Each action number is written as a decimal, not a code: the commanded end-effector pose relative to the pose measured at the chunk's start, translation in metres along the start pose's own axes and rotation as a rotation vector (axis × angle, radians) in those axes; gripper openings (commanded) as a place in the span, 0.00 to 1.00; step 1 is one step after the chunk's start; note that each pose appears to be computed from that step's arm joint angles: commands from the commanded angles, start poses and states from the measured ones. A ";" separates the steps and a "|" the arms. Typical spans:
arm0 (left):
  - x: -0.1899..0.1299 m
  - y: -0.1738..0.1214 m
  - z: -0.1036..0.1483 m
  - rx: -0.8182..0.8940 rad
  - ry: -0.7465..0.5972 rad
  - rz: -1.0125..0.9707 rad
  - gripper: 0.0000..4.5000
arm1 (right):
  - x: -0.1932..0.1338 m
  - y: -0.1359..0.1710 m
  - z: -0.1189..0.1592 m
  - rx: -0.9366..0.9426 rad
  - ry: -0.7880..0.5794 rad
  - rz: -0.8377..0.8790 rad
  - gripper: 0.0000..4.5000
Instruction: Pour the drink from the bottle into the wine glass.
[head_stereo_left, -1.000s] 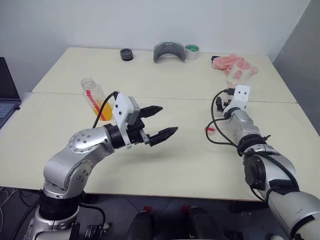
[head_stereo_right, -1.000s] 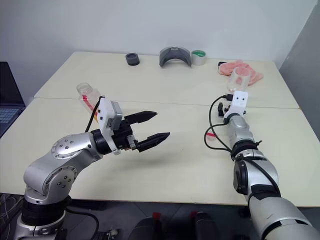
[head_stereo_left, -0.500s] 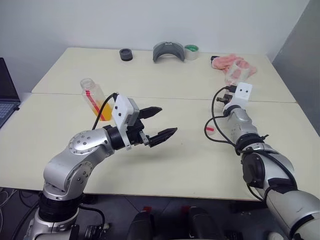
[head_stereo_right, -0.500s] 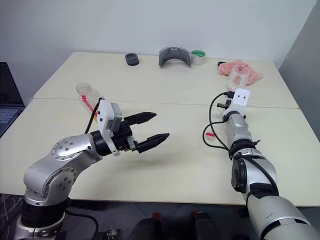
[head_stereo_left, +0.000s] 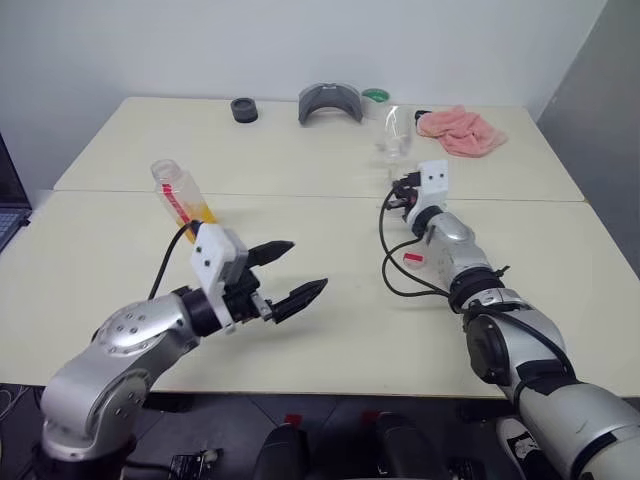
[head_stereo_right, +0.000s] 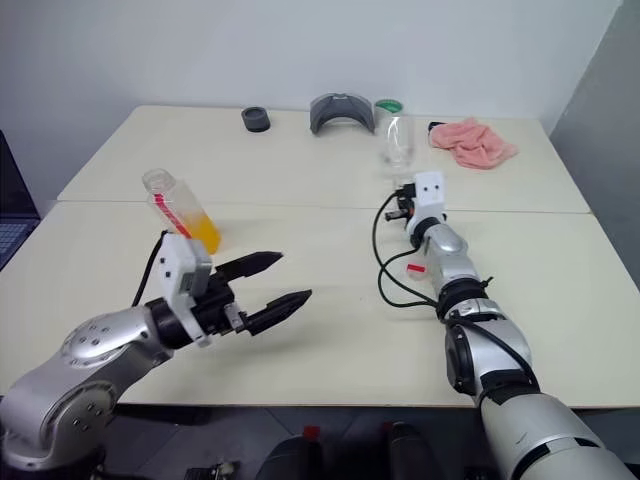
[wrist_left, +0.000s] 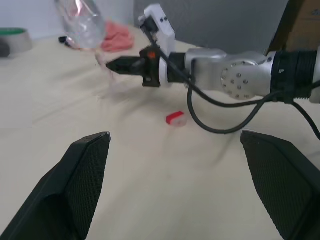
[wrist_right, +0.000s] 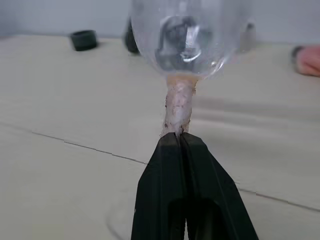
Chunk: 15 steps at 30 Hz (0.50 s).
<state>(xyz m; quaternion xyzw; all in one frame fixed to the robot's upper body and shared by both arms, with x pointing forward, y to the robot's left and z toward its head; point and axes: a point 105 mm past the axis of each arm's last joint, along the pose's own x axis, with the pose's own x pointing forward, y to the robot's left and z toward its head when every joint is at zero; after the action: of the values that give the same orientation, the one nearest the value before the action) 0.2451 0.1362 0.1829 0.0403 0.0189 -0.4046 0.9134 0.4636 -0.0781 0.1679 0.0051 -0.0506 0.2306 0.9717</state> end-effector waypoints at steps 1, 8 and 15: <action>-0.020 -0.010 0.004 0.031 0.002 0.053 1.00 | 0.004 0.039 0.020 0.009 -0.088 0.165 0.00; -0.022 -0.005 0.008 0.031 -0.019 0.118 1.00 | -0.001 0.063 0.005 0.030 -0.043 0.246 0.00; -0.023 -0.004 0.007 0.027 -0.016 0.126 1.00 | -0.003 0.061 0.006 0.013 -0.029 0.251 0.00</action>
<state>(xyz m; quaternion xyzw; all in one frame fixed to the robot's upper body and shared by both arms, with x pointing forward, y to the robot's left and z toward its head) 0.2296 0.1506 0.1822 0.0388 0.0243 -0.3452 0.9374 0.4339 -0.0277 0.1556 0.0105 -0.0366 0.3450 0.9378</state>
